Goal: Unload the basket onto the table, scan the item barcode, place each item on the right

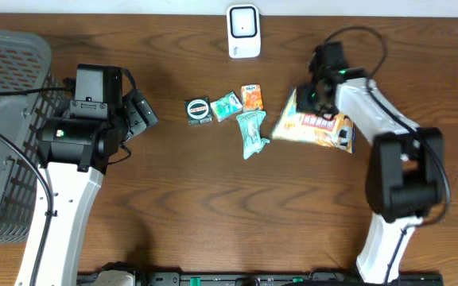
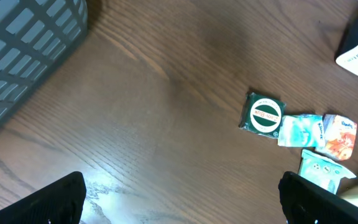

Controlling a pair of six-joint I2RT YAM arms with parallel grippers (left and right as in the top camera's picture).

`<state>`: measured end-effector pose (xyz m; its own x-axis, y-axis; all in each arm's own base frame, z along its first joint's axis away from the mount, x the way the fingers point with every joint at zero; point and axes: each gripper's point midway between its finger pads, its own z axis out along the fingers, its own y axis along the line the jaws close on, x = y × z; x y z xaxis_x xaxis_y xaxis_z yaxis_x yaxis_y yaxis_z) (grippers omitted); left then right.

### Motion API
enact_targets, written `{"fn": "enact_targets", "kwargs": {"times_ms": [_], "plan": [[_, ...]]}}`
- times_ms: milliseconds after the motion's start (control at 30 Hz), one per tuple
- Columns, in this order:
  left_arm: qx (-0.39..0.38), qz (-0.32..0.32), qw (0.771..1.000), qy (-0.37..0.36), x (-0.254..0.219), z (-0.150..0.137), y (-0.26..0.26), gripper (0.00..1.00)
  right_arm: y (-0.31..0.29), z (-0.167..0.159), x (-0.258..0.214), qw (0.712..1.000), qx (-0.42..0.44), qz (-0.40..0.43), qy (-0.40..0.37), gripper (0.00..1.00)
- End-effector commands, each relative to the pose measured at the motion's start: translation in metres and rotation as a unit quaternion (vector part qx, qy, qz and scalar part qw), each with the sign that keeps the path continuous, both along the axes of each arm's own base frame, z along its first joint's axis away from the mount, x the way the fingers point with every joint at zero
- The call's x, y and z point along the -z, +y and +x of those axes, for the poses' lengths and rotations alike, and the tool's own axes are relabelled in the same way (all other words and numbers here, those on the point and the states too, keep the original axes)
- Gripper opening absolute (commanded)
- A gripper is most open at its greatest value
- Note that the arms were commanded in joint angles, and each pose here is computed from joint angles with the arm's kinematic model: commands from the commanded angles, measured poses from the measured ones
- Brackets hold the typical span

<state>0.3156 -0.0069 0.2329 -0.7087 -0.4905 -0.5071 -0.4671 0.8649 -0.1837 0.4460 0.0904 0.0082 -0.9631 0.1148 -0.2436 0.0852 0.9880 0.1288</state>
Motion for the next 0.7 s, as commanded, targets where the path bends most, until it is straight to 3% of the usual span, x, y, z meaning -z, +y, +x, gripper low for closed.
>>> {"fn": "enact_targets", "kwargs": {"times_ms": [0,300,467,567,667], "plan": [[0.0,0.005,1.0,-0.006,-0.005,0.001,0.002,0.98,0.002,-0.012,0.025,0.999,0.003,-0.003,0.037,0.01],[0.0,0.005,1.0,-0.006,-0.005,0.001,0.002,0.98,-0.002,0.014,-0.119,0.997,-0.008,0.005,-0.07,0.01],[0.0,0.005,1.0,-0.006,-0.005,0.001,0.002,0.98,-0.005,-0.03,-0.163,0.999,-0.014,0.003,-0.05,0.01],[0.0,0.005,1.0,-0.006,-0.005,0.001,0.002,0.98,-0.011,-0.07,-0.159,1.0,-0.016,-0.01,0.023,0.01],[0.0,0.005,1.0,-0.006,-0.005,0.001,0.002,0.98,-0.015,-0.091,-0.146,0.997,-0.016,-0.018,0.072,0.01]]}}
